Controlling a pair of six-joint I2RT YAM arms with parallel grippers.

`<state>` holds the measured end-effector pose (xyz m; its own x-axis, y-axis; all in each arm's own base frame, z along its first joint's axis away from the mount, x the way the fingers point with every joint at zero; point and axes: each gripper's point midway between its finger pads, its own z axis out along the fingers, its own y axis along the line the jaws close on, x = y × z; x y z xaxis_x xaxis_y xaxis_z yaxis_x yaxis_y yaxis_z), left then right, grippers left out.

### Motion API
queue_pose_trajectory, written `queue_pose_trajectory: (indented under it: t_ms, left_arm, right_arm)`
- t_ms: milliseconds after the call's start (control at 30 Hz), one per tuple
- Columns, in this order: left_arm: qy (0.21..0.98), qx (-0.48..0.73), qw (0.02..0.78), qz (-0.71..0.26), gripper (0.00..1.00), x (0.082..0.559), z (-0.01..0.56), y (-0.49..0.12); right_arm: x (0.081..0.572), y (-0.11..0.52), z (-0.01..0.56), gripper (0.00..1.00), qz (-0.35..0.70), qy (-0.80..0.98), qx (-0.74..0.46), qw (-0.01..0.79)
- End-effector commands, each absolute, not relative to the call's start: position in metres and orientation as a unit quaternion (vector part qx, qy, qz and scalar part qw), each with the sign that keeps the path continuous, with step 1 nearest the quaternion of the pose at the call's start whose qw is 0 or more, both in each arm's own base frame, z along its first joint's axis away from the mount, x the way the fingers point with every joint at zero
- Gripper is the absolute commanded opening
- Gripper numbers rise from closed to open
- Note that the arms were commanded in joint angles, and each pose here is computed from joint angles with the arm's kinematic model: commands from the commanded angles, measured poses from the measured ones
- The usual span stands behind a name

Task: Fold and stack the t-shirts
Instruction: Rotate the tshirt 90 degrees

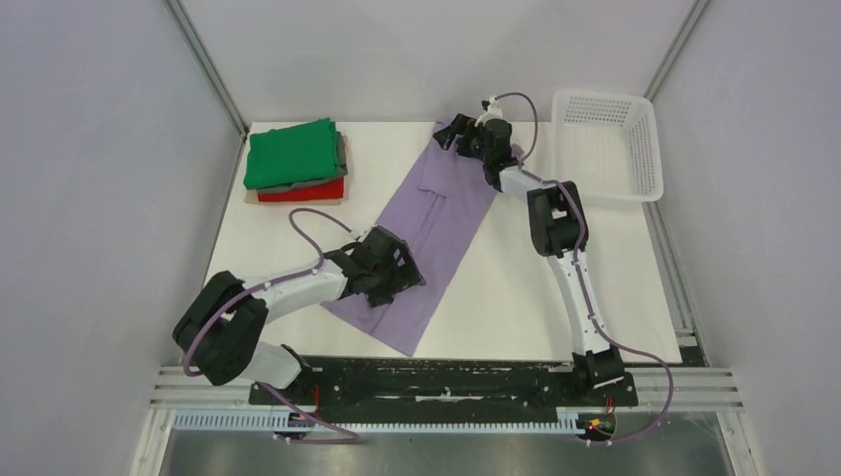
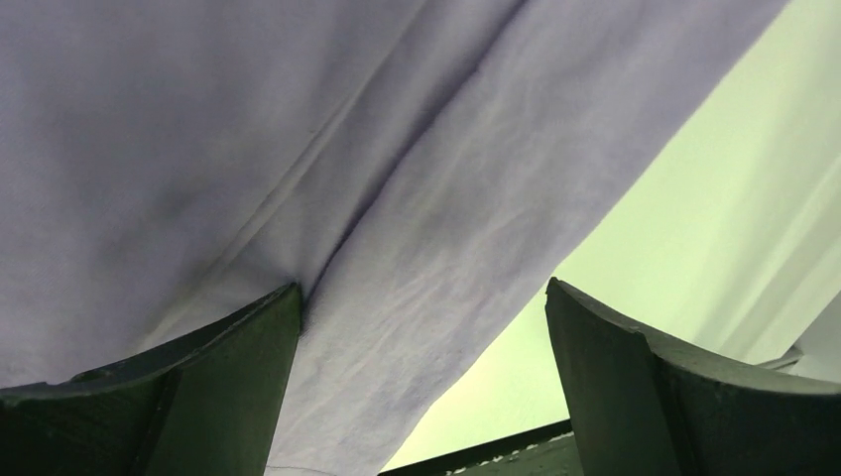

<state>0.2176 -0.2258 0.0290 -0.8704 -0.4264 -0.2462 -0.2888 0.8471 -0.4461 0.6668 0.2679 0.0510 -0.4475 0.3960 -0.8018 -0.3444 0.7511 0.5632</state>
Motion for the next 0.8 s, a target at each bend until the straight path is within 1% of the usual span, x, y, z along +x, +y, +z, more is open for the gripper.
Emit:
queue_pose_trajectory:
  t_ms: [0,100,300,400,500,567,633,767]
  left_arm:
    - [0.970,-0.172,0.090,-0.149,1.00,0.178,-0.017,-0.236]
    - [0.973,-0.146,0.087,-0.158,1.00,0.180,-0.017,-0.259]
    - [0.980,-0.086,0.088,-0.155,1.00,0.181,-0.008,-0.299]
    - [0.986,-0.065,0.080,-0.135,1.00,0.167,-0.004,-0.302]
    - [0.984,-0.070,0.111,-0.118,1.00,0.165,0.004,-0.289]
    - [0.982,-0.061,0.127,-0.128,1.00,0.163,0.014,-0.289]
    - [0.981,-0.026,0.143,-0.128,1.00,0.162,0.024,-0.289]
    - [0.979,0.026,0.169,-0.112,1.00,0.161,0.048,-0.285]
  right_arm:
    - [0.678,0.282,0.034,0.98,0.393,0.750,0.084,0.526]
    - [0.690,0.276,0.046,0.98,0.400,0.715,0.122,0.561]
    - [0.693,0.297,0.053,0.98,0.372,0.700,0.110,0.599]
    - [0.693,0.306,0.065,0.98,0.369,0.693,0.101,0.611]
    - [0.694,0.307,0.089,0.98,0.357,0.690,0.078,0.625]
    - [0.694,0.303,0.115,0.98,0.342,0.688,0.056,0.638]
    - [0.690,0.296,0.147,0.98,0.338,0.677,0.048,0.652]
    - [0.677,0.290,0.234,0.98,0.326,0.646,0.000,0.691]
